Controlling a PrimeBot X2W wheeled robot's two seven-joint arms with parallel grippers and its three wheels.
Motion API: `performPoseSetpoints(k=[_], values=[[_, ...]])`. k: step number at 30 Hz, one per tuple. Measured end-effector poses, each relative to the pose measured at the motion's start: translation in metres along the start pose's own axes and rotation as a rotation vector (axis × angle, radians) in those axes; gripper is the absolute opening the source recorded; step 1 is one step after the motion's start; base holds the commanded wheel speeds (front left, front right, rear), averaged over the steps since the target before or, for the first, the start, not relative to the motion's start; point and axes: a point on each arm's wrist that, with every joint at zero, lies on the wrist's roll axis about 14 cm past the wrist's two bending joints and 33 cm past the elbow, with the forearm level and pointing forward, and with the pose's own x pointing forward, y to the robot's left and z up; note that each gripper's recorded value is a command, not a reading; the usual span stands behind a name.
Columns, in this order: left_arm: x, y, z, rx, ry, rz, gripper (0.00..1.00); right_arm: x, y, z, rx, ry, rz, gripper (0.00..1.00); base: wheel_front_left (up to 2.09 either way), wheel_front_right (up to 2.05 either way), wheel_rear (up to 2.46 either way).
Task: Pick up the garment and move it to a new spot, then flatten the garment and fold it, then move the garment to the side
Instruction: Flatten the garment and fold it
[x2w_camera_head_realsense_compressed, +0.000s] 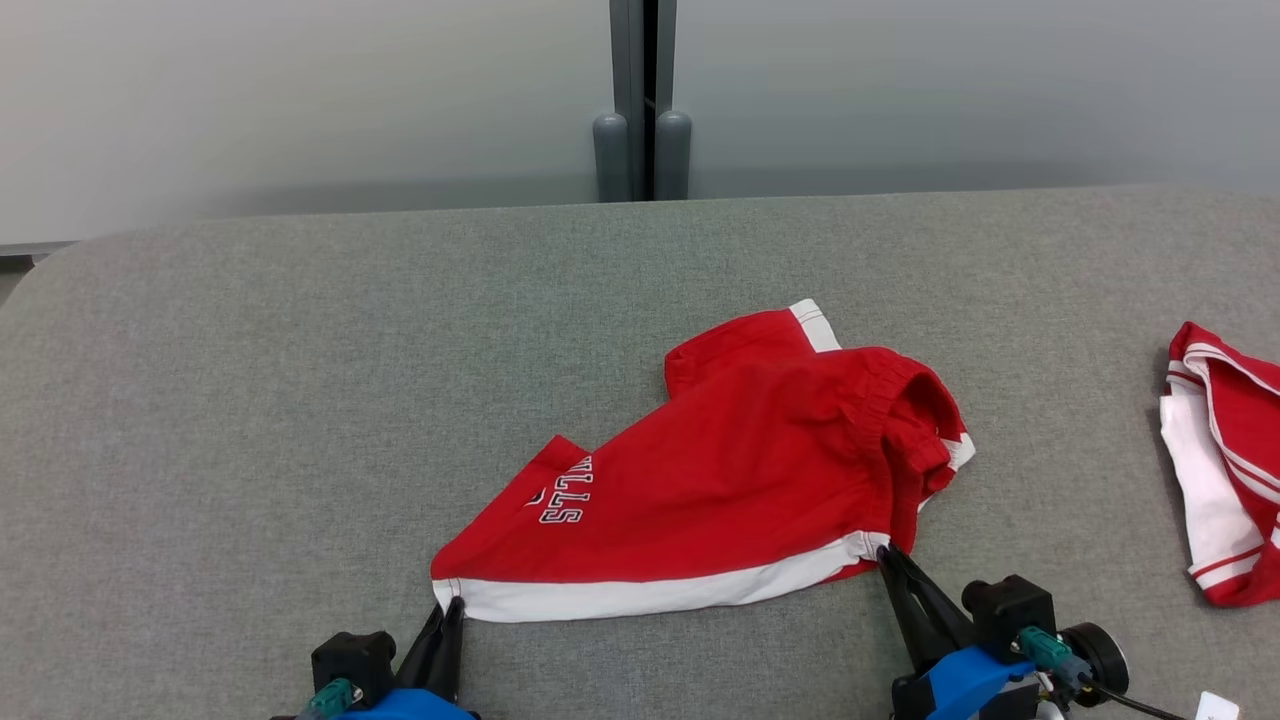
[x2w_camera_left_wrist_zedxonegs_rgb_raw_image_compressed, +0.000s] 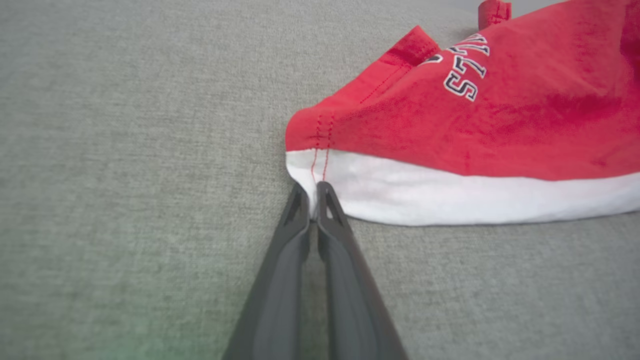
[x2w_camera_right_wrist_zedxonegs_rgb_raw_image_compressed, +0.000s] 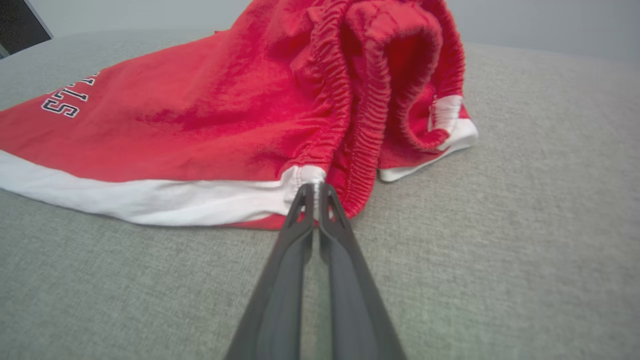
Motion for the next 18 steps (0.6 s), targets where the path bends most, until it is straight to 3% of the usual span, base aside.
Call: performPoseSetpoints(k=[10,18], values=[[0.002,0.002,0.006,0.005,-0.016,0.005,0.00,0.012,0.002,0.002,-0.023,0.009,0.018,0.00,0.00,0.00,0.00],[-0.001,-0.003,0.073,0.023,-0.230,-0.010,0.00,0.010,-0.003,0.066,0.009,-0.194,-0.006,0.00,0.00,0.00,0.00]])
